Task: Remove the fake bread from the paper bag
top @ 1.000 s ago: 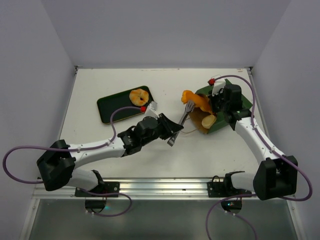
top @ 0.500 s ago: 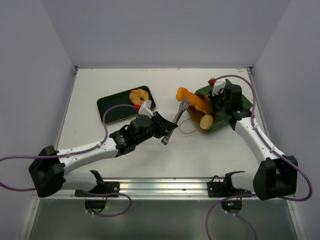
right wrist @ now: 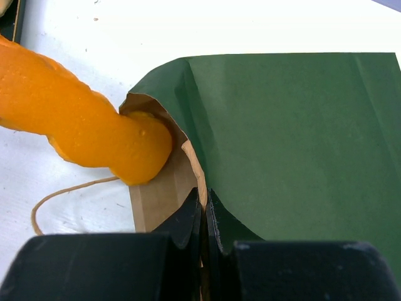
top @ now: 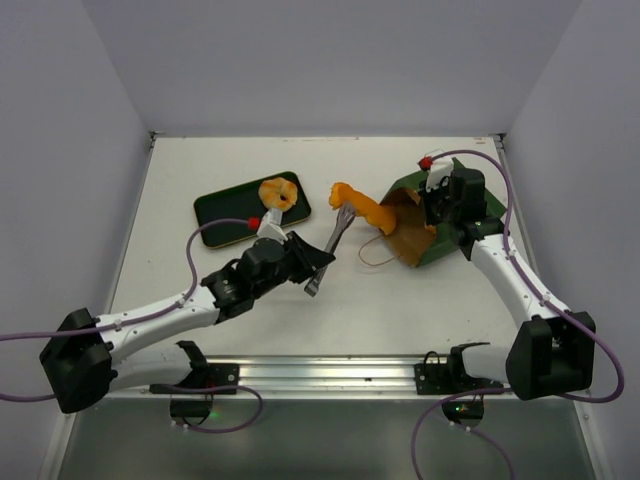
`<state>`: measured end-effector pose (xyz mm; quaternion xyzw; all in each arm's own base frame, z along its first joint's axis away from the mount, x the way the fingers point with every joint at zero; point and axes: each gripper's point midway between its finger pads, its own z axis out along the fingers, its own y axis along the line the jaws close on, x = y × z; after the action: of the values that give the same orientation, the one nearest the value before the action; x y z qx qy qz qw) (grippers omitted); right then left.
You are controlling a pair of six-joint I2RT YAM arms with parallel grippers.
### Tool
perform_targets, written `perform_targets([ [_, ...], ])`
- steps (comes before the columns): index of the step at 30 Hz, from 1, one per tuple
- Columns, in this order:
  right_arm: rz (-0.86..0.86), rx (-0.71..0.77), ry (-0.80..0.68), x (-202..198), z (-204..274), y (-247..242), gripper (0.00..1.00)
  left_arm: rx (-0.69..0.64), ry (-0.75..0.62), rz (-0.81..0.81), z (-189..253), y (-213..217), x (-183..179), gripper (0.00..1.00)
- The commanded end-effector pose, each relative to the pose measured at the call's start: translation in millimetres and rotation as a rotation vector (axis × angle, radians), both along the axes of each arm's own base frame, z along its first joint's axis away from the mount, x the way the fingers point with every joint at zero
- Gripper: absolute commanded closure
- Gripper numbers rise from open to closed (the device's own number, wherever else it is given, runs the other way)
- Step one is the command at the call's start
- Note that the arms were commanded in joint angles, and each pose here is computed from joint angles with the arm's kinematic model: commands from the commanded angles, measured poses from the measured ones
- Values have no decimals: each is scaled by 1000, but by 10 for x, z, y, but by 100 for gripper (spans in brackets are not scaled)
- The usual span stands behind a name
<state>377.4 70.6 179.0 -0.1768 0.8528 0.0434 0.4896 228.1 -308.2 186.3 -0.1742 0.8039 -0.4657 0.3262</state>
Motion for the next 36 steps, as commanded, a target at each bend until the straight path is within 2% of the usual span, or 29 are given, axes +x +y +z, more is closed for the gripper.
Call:
perform_targets([
  [1,-10,28,-61,50,217,-4,100,-84,-88,31,363,39,86,100],
  [5,4,29,-61,42,221,14,100,-61,-126,49,466,260,85,100],
  [11,13,31,-63,34,234,28,100,-16,-110,49,453,636,-64,100],
  [16,15,34,-63,32,240,30,100,12,-112,144,452,1054,-52,100],
  [20,18,33,-64,28,243,31,100,27,-112,240,442,1382,163,100],
  [22,21,34,-65,22,247,36,100,26,-101,236,400,1447,235,100],
  [23,22,35,-65,21,247,38,100,24,-91,289,347,1609,347,100],
  [25,23,36,-65,16,246,40,100,-26,-77,265,331,1633,407,100],
  [26,23,36,-67,15,252,40,100,-52,-55,310,277,1771,480,100],
  [28,24,35,-72,15,266,40,100,-108,-70,290,344,1785,488,100],
  [36,29,38,-68,14,244,50,100,-241,-124,390,520,2049,531,100],
])
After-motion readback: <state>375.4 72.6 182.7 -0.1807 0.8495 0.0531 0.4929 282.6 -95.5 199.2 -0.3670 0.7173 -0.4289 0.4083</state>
